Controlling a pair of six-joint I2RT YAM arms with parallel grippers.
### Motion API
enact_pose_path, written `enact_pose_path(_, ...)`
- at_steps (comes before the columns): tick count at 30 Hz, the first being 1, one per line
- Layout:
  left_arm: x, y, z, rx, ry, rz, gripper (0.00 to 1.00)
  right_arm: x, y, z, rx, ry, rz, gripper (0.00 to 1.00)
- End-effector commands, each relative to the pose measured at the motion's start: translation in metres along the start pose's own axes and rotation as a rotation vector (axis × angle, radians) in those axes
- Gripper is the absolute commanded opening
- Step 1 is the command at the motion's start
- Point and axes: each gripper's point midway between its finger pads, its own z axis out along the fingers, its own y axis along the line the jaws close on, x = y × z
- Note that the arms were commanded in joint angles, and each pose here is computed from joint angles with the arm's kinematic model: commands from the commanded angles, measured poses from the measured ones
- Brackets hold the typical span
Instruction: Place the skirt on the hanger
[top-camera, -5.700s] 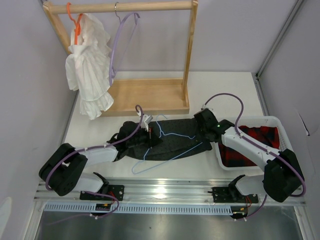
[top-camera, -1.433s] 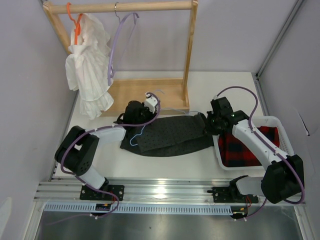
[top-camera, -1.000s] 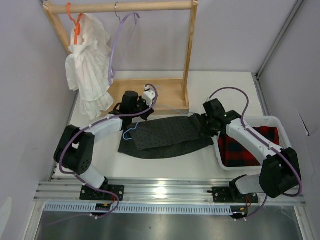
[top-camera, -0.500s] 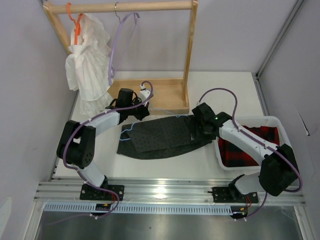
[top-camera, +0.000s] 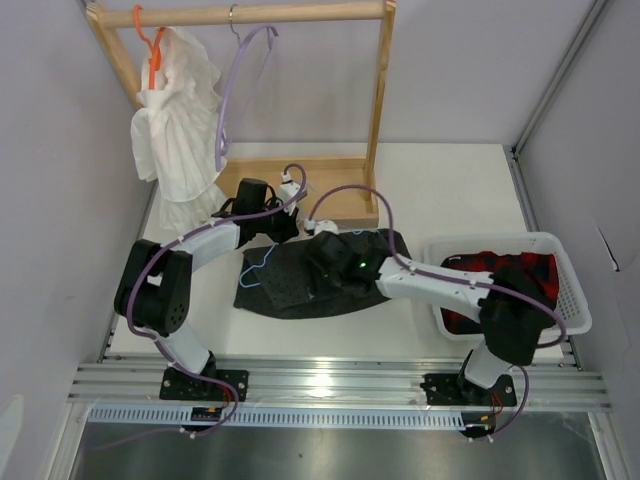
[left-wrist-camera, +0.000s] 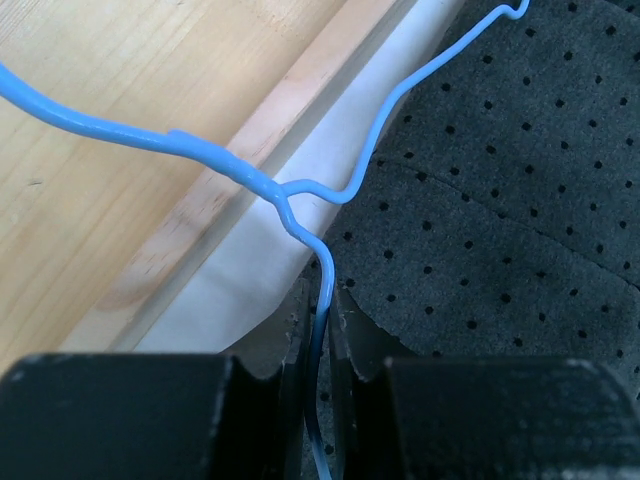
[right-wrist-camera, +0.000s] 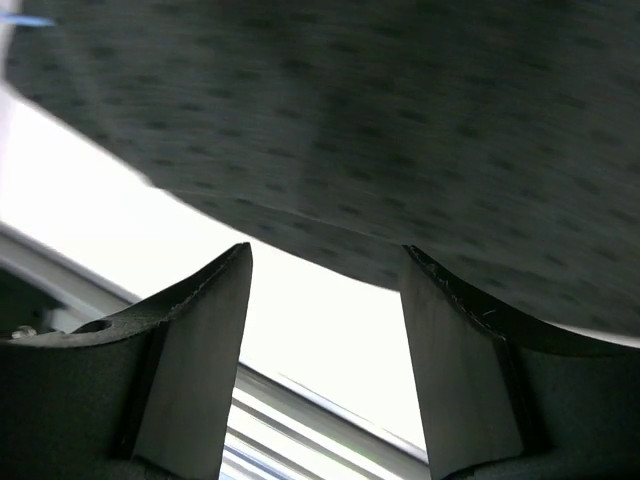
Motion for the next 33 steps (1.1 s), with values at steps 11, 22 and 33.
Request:
enact_pose_path(11,-0.017,0.0,-0.001,0.03,-0.042,0.023,0.16,-0.025,0.134,0.06,-0.07,-0.18,-0.197,0.66)
enact_pose_path(22,-0.02,0.001,0.001,0.037,-0.041,0.019,0.16,0.004,0.111,0.103,0.125,-0.124,-0.248,0.52)
enact_pose_path(33,-0.022,-0.001,0.003,0.048,-0.045,0.014,0.15,0.013,0.112,0.077,0.132,-0.154,-0.258,0.1)
